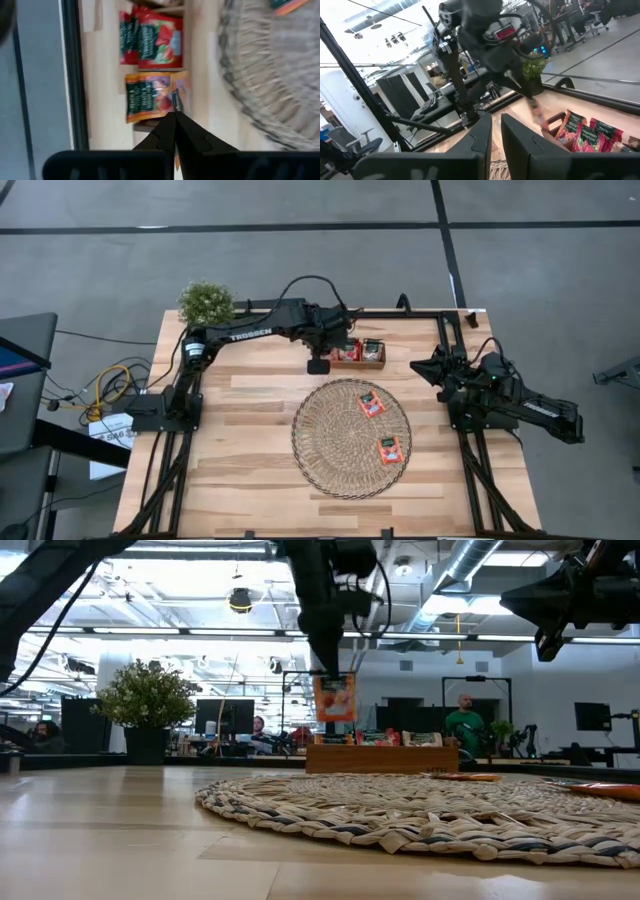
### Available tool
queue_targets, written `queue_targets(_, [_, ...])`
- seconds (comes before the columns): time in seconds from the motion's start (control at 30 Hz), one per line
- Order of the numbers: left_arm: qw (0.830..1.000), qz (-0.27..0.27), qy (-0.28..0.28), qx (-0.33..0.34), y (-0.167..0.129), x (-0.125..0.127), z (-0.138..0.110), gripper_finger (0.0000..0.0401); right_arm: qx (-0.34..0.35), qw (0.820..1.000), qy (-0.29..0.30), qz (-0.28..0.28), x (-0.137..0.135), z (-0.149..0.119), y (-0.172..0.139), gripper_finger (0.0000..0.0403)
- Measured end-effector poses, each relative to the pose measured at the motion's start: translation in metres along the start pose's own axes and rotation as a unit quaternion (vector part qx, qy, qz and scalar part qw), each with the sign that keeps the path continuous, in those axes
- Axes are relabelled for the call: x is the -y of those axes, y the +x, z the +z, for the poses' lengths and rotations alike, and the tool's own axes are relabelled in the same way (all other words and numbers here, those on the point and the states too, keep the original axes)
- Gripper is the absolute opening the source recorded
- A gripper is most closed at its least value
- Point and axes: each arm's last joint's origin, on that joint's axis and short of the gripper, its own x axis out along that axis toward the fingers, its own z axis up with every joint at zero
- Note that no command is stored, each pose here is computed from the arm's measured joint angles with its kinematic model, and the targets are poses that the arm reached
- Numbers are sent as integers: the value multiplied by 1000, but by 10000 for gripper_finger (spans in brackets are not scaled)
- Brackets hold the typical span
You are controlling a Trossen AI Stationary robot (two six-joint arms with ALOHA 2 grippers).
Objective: Pick & Place Tea
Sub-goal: Put the bottom left orange tea bag into the left section of the wooden organizer
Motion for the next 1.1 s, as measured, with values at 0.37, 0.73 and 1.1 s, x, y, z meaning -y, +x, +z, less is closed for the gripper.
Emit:
queue_targets(0.37, [1000, 28, 7, 8, 19, -41, -11, 0, 0, 1000, 0, -1, 0, 0, 0, 33])
queue_targets(0.73, [1000, -2, 11, 28, 21, -53, -16, 0, 11, 1000, 0, -23, 1, 1, 0, 33])
queue_targets(1.1, [999, -32, 30, -19, 62, -45, -18, 0, 11, 1000, 1, -23, 1, 1, 0, 33])
